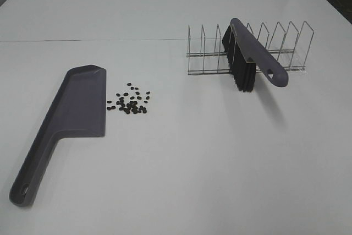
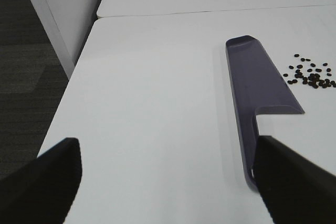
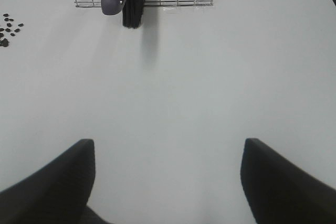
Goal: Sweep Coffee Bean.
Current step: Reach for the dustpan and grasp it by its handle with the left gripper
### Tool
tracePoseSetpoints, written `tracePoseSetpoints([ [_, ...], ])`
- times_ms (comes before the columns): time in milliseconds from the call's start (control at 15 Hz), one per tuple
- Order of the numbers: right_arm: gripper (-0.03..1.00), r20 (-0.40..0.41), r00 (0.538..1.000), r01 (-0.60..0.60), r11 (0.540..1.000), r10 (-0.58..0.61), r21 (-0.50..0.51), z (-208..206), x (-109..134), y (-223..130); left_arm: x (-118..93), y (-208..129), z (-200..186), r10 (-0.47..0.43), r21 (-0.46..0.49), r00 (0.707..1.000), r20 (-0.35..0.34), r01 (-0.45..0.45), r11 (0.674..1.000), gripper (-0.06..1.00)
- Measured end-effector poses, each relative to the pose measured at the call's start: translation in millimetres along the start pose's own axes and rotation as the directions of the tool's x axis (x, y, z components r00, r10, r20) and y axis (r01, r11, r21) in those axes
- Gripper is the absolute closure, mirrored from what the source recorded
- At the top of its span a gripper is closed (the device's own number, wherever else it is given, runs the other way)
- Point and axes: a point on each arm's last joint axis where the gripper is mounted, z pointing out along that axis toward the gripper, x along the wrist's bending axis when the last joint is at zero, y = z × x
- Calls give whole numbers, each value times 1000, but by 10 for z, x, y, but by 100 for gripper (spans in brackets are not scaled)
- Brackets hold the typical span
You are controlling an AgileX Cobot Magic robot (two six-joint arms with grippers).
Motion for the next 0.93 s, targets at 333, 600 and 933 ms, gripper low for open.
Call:
tracePoseSetpoints([
  [333, 24, 0, 1000, 0, 1000, 0, 0, 0, 0, 0, -6, 207, 44, 3, -103, 1000, 4, -2, 995, 13],
  [600, 24, 0, 1000, 0, 1000, 0, 0, 0, 0, 0, -35, 442, 408, 6, -16, 1000, 15, -6, 1000, 13],
  [933, 24, 0, 1000, 0, 1000, 0, 0, 0, 0, 0, -69, 578, 845, 9, 97, 1000, 27, -12, 995, 13],
])
